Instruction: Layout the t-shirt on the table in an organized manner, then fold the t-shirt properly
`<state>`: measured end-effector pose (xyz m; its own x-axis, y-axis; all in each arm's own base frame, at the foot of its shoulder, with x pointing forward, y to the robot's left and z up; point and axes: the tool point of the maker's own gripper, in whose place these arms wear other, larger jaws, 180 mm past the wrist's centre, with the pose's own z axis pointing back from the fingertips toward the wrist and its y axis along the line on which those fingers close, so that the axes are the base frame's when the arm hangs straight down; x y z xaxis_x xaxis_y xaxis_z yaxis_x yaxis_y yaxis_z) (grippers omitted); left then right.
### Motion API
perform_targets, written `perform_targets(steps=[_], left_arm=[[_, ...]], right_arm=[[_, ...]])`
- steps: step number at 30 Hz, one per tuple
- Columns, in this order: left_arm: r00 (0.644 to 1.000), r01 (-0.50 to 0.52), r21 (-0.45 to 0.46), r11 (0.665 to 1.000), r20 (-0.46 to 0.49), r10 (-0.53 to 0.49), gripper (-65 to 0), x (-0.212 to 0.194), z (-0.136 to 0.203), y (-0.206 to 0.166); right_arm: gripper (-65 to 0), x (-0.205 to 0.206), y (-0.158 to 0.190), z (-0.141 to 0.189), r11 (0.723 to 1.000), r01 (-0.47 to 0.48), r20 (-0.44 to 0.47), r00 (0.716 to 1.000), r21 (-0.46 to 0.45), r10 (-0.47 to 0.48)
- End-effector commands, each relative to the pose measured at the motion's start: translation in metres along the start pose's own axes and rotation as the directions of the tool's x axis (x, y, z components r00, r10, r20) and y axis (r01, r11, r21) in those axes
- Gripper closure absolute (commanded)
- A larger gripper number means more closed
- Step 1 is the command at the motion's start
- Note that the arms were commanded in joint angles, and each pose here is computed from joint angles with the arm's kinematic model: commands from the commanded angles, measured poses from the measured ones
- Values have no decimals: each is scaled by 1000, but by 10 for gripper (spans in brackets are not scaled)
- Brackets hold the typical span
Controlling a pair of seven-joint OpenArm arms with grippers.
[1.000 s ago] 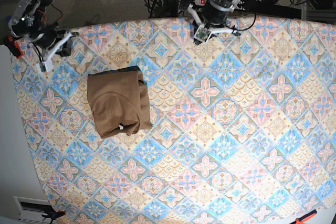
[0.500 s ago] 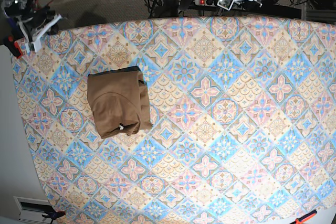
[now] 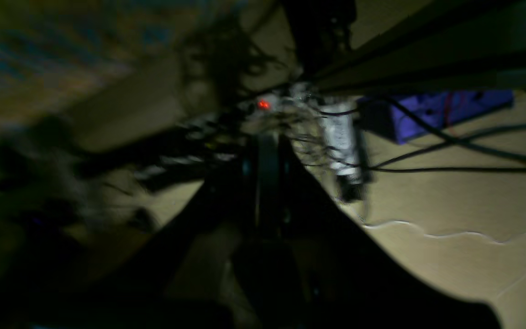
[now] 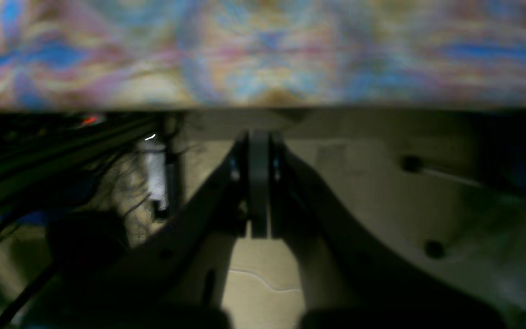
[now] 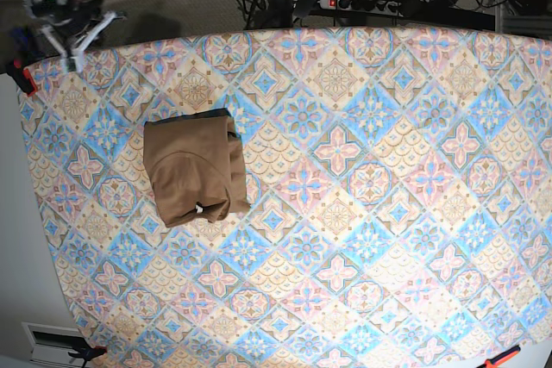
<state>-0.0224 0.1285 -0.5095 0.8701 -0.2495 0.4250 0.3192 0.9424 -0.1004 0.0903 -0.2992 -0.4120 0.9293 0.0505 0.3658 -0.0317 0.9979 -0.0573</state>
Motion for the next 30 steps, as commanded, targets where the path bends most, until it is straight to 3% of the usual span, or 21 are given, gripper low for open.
perform_targets(steps=[1, 4, 9, 12, 15, 20, 23, 30], left_arm=[[999, -35, -38, 999, -34, 33, 0, -15, 1, -3], [986, -150, -126, 981, -96, 139, 0, -37, -12, -11], [965, -203, -98, 974, -190, 182, 0, -68, -32, 8], [948, -217, -60, 974, -249, 196, 0, -86, -44, 22], [936, -227, -31, 973, -284, 209, 0, -94, -53, 34], [935, -265, 13, 964, -241, 260, 0, -98, -67, 45], [914, -284, 39, 958, -290, 283, 0, -111, -75, 47], [912, -221, 46, 974, -344, 223, 0, -125, -86, 52]], right_arm=[[0, -2, -12, 1, 999, -2, -6, 1000, -36, 2], [0, -35, -10, -19, 997, 74, -79, 994, -6, -74], [0, -96, 4, -49, 977, 206, -194, 962, 54, -192], [0, -119, 29, -68, 964, 235, -225, 953, 122, -204], [0, -119, 29, -89, 967, 211, -235, 956, 141, -175], [0, -114, 42, -134, 964, 214, -250, 953, 160, -170], [0, -130, 52, -148, 959, 230, -275, 945, 166, -179], [0, -164, 98, -165, 892, 405, -372, 874, 204, -312]])
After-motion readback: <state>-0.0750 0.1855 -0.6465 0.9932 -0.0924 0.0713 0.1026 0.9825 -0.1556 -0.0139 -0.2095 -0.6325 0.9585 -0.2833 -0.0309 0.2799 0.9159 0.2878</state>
